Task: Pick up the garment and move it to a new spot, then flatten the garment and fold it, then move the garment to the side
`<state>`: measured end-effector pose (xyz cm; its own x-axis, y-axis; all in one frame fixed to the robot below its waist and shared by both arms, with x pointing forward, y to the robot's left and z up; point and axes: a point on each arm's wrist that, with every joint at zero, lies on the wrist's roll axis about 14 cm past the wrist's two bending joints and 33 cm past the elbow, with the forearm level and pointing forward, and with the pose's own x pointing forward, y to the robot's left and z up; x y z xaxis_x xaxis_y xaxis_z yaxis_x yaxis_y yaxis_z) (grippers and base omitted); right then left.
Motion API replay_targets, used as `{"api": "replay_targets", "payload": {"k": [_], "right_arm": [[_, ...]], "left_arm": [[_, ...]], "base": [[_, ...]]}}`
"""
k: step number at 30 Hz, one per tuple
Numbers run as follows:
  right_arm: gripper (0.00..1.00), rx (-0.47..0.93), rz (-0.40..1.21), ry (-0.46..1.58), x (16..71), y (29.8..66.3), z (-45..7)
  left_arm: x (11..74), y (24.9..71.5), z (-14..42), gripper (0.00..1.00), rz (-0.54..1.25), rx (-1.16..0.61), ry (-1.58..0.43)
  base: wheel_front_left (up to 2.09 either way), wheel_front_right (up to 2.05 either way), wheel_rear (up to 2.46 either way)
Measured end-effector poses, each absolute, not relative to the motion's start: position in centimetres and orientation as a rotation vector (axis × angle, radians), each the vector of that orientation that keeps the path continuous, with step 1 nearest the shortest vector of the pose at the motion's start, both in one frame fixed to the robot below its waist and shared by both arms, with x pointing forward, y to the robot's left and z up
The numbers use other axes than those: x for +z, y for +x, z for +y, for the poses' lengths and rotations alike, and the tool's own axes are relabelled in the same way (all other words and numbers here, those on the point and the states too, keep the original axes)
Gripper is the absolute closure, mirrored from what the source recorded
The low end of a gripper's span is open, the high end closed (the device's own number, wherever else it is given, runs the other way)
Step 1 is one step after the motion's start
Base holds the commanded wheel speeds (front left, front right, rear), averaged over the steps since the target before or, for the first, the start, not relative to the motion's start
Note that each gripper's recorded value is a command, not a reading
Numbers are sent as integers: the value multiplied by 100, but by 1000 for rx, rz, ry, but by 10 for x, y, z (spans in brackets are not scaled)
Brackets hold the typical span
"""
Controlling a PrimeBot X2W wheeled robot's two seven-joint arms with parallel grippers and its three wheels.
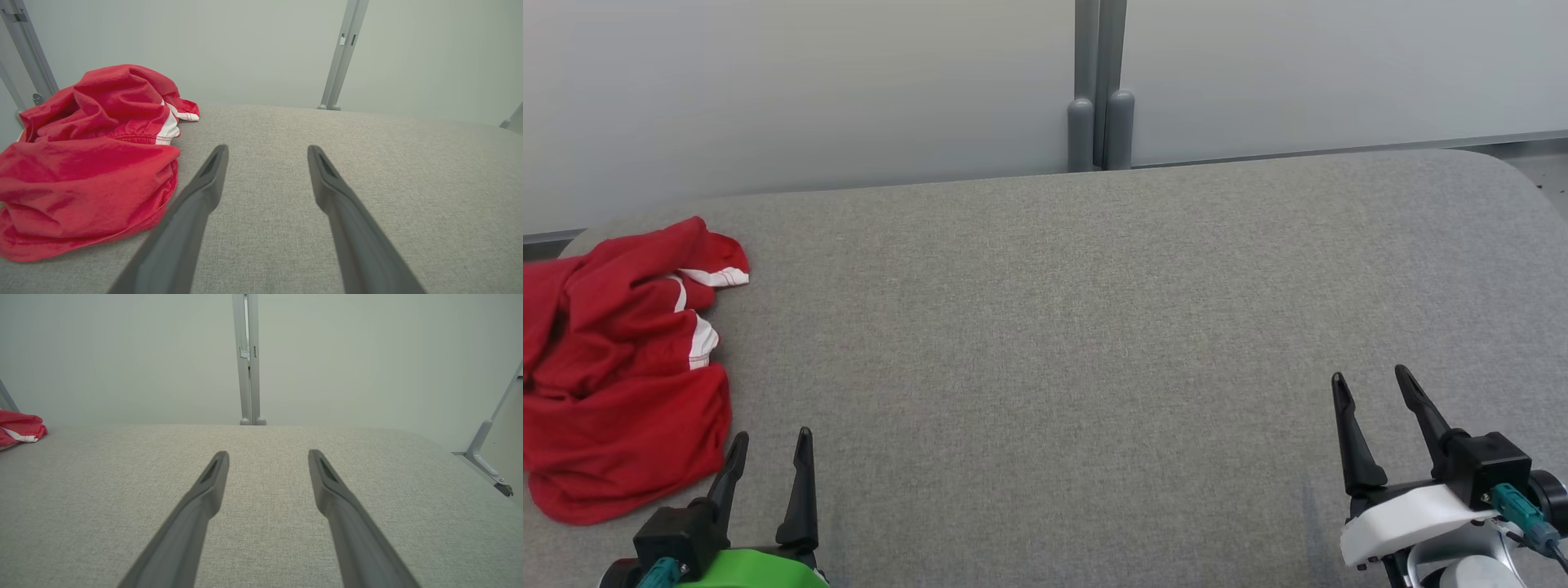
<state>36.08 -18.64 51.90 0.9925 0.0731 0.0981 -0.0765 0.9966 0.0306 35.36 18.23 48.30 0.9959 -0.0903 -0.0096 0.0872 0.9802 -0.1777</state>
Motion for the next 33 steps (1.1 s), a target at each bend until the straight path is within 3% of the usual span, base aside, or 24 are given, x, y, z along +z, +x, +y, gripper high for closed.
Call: {"api": "replay_targets", "payload": {"k": [33], "right_arm": [[0, 73, -108, -30, 519, 361, -188]], "left_arm": [[481, 351, 181, 0, 13, -103, -109]], "base": [[0, 0, 0]]}}
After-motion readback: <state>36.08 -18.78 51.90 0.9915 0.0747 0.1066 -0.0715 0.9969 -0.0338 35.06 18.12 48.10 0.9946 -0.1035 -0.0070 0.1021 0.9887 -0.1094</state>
